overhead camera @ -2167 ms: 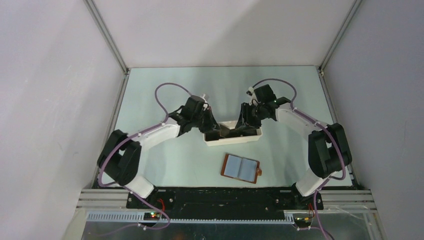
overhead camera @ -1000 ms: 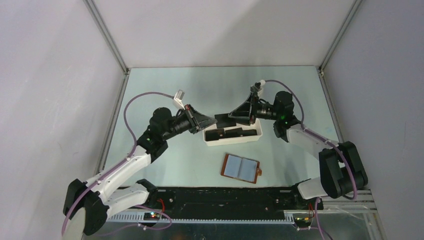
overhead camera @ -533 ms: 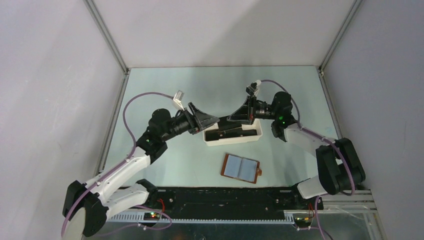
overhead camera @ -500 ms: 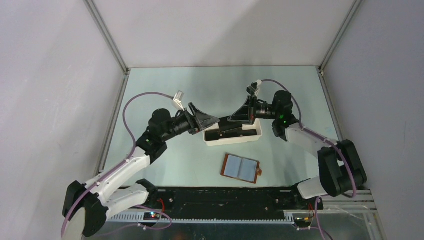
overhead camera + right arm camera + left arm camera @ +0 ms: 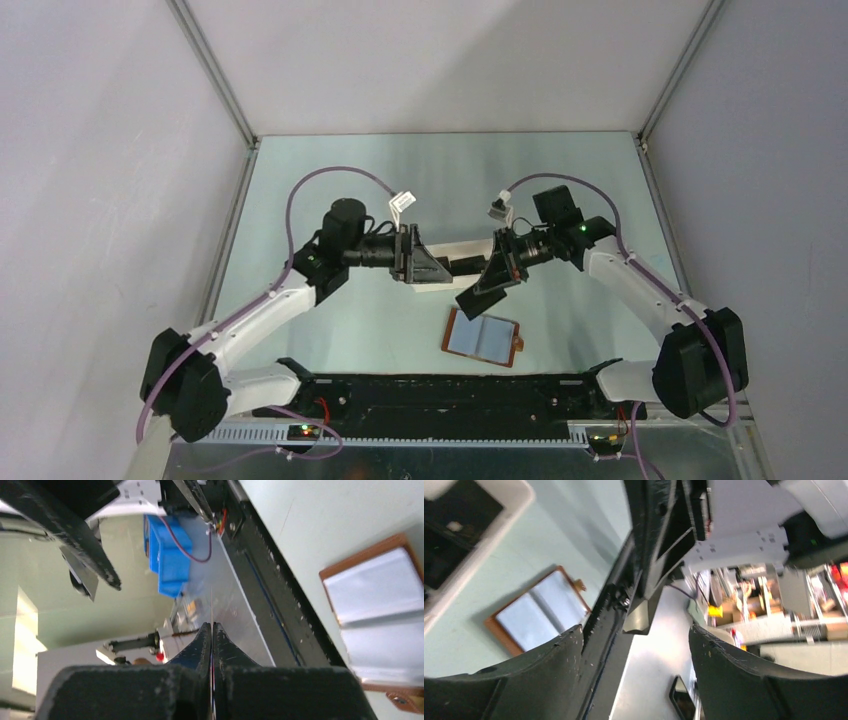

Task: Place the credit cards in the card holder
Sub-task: Pick up the credit card from the storage box, then insert the credit card into the card holder.

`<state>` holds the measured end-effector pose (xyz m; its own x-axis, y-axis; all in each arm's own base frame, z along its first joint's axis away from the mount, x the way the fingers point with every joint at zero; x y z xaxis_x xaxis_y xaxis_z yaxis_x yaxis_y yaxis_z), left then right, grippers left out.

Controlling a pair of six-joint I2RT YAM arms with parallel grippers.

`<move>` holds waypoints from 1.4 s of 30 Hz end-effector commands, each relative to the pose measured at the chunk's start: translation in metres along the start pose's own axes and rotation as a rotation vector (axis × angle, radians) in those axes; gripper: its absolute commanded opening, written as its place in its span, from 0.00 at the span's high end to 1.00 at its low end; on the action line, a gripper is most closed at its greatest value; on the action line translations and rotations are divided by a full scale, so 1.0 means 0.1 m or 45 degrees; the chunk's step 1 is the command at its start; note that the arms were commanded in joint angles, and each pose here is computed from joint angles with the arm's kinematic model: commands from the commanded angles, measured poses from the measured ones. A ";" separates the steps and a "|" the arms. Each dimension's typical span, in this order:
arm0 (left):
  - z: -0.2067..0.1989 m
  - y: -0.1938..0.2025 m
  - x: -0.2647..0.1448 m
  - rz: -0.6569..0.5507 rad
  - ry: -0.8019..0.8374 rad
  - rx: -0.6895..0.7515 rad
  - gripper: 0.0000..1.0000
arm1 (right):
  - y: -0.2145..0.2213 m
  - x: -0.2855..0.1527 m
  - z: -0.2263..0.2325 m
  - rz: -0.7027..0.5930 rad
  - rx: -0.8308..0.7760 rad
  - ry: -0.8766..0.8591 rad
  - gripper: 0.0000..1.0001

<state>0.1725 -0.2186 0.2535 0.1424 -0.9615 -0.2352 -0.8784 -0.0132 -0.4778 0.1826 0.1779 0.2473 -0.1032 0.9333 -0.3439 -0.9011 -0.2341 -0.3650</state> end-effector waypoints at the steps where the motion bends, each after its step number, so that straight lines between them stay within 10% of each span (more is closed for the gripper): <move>1: -0.28 0.09 0.07 0.240 0.242 0.114 0.19 | 0.24 -0.06 0.21 0.111 -0.075 -0.064 1.00; 12: -0.27 0.38 0.55 0.495 0.278 0.038 0.40 | 0.21 -0.06 0.34 0.102 -0.128 -0.170 1.00; 19: -0.29 0.39 0.60 0.486 0.274 0.039 0.99 | 0.21 -0.04 0.30 0.107 -0.123 -0.139 1.00; 24: -0.24 0.40 0.58 0.413 0.200 0.031 1.00 | 0.11 -0.11 0.24 -0.021 -0.114 0.036 0.45; 28: -0.15 0.34 0.55 0.174 -0.004 0.005 1.00 | 0.03 -0.30 0.29 -0.249 -0.137 0.259 0.20; 37: -0.31 0.19 0.27 -0.457 -0.038 -0.202 1.00 | 0.13 -0.38 0.37 -0.536 -0.030 0.041 0.17; 42: -0.47 0.27 0.30 -0.428 0.173 -0.207 1.00 | 0.15 -0.26 0.37 -0.513 -0.026 -0.135 0.20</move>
<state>0.1323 -0.2507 0.2465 0.3697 -0.9170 -0.1497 -0.8708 -0.2857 -0.4000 0.1531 0.1492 0.2633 0.2642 0.9369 -0.2290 -0.8762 0.1339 -0.4630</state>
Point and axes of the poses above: each gripper's point midway between its finger pads, its own x axis out along the fingers, its own z axis along the line the jaws close on, y = z × x, the point moved 8 cm from there along -x, back along the fingers, and after that the axes turned 4 degrees about -x, right-handed, at the moved point
